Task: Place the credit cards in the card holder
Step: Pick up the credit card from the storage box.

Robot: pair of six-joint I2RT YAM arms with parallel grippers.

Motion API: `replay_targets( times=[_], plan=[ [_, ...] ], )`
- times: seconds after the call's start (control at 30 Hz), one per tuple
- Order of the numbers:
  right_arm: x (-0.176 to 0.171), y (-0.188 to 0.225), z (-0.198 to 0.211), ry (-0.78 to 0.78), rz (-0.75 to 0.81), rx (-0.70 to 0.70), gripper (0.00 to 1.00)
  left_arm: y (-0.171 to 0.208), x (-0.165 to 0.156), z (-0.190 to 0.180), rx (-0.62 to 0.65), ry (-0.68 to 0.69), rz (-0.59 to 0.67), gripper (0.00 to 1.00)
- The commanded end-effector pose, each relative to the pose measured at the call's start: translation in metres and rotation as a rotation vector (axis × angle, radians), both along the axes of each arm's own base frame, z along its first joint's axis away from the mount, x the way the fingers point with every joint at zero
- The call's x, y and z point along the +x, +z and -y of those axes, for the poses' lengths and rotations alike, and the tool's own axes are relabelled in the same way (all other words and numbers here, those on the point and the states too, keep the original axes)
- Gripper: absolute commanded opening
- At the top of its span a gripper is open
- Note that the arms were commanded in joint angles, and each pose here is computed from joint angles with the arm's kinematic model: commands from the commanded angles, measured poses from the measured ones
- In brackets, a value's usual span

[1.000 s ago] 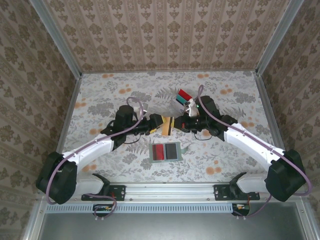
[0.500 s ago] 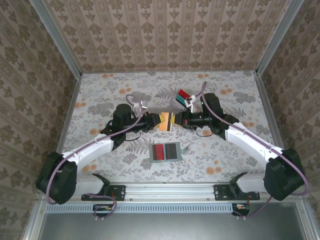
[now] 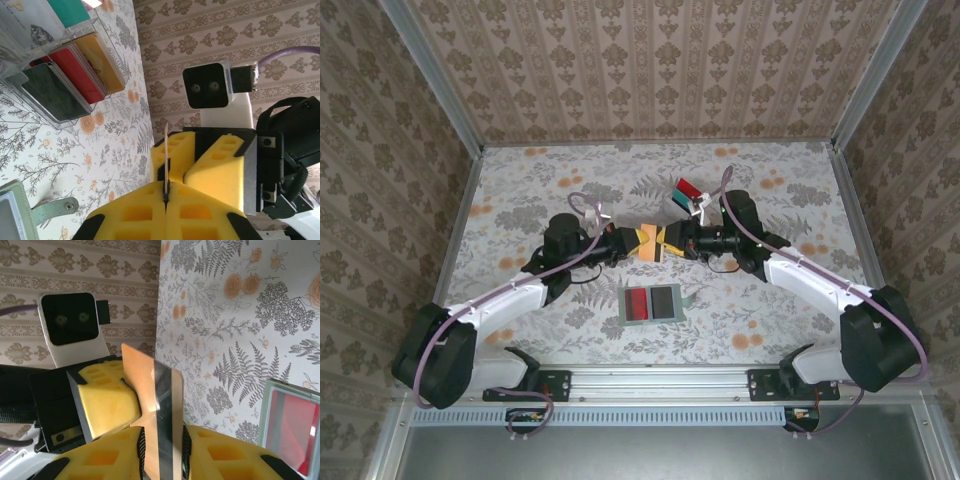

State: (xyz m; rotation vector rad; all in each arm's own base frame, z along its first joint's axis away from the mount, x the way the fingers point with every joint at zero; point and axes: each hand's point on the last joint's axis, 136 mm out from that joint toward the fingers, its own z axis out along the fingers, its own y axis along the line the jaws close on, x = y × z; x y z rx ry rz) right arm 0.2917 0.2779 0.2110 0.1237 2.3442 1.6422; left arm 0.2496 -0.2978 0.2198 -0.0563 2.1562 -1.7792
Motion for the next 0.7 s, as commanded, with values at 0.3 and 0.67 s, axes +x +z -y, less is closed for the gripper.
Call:
replay_targets(
  times=[0.3,0.67],
  plan=[
    [-0.001,0.012,-0.004,0.016,0.017,0.067,0.11,-0.006,0.005,-0.010,-0.021,0.085,-0.021,0.11],
    [-0.032,-0.074,0.057,-0.079,-0.009,-0.569,0.06,-0.102,-0.030,-0.071,0.572,0.136,-0.124,0.71]
  ],
)
